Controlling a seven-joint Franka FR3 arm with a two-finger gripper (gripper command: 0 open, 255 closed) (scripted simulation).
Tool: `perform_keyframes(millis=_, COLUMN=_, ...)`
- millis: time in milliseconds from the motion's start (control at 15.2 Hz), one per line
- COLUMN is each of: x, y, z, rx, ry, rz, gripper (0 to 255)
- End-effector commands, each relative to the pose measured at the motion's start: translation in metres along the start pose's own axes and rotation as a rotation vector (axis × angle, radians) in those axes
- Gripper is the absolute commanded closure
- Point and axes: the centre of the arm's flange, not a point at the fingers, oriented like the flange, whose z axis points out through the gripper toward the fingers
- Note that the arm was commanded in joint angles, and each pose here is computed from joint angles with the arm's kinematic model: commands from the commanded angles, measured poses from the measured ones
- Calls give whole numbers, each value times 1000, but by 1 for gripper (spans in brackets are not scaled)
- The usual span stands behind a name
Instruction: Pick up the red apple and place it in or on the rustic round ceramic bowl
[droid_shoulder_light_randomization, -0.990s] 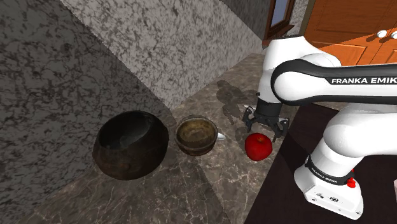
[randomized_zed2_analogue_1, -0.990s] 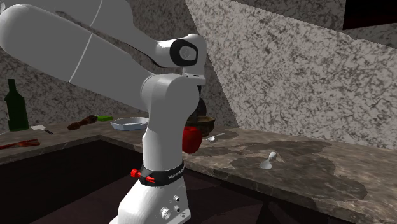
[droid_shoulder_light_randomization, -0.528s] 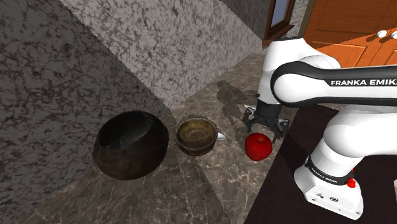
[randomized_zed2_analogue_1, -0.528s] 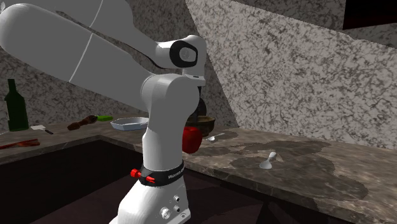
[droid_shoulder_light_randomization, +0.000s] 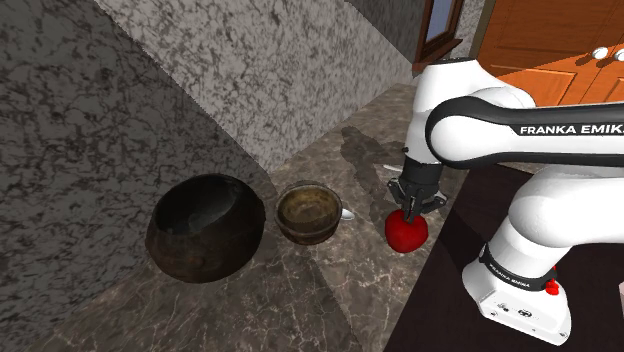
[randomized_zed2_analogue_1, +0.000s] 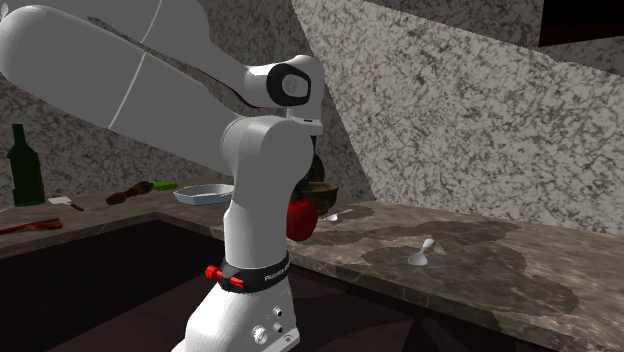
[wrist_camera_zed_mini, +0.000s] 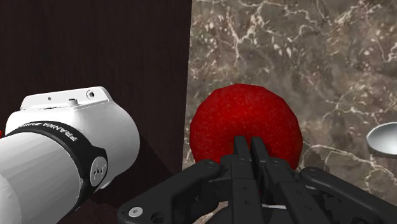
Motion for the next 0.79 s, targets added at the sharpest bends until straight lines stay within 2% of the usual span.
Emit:
perform_keyframes(millis=0, x=0, y=0, z=0, rx=0, ry=0, rz=0, gripper=255)
perform_keyframes(millis=726, x=-6, y=1, z=-52, rx=0, ry=0, rz=0, gripper=255)
